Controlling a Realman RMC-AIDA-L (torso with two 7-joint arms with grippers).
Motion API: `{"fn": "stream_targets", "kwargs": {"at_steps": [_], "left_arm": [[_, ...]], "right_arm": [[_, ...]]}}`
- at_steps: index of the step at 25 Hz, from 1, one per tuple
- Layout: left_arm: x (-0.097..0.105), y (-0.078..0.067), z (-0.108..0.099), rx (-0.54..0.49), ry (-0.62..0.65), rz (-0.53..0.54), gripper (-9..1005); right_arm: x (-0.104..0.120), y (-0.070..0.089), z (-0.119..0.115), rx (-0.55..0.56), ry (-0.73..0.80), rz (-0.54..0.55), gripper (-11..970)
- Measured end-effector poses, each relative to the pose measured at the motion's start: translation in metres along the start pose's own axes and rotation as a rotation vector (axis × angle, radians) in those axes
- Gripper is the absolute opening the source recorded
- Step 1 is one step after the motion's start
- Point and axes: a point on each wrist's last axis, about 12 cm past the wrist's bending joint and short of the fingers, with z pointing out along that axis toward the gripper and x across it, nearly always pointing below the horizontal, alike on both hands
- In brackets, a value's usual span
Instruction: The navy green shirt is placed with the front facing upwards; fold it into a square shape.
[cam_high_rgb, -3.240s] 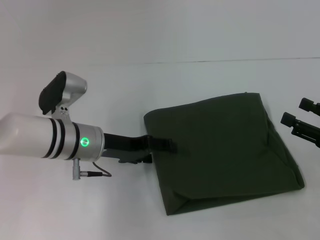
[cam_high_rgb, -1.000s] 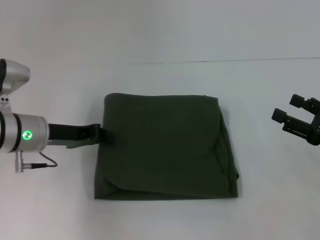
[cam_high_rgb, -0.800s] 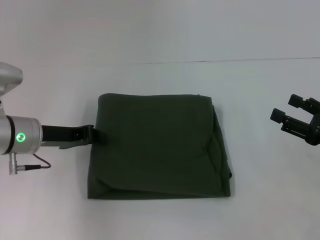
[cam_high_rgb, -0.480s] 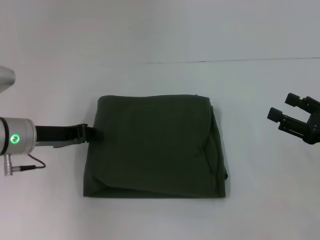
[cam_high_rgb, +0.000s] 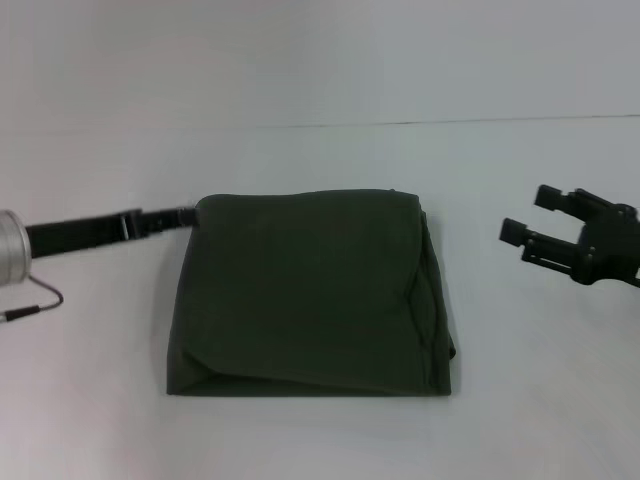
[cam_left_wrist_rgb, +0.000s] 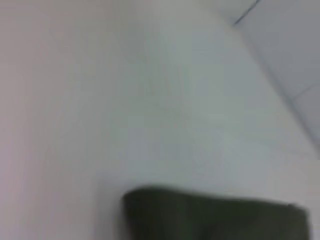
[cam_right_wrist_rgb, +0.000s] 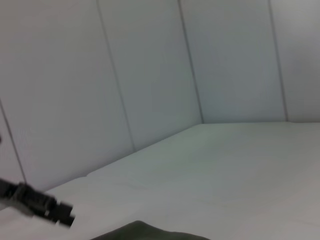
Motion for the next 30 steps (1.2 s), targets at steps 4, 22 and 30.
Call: {"fn": "stream_targets", "kwargs": {"at_steps": [4, 22, 30], "left_arm": [[-0.005, -0.008, -0.012, 0.093, -0.154, 0.18, 735], [0.031, -0.041, -0.047, 0.541, -0.052, 0.79, 944], [0.049, -0.03, -0.062, 0.535, 0.003, 0.772, 940]], "right_arm": [[-0.007, 0.004, 0.011, -0.06, 0.01, -0.031, 868], [-0.001, 0.065, 0.063, -0.555, 0.118, -0.258, 921], [0.011, 0.079, 0.071, -0.623, 0.108, -0.272, 920]]}}
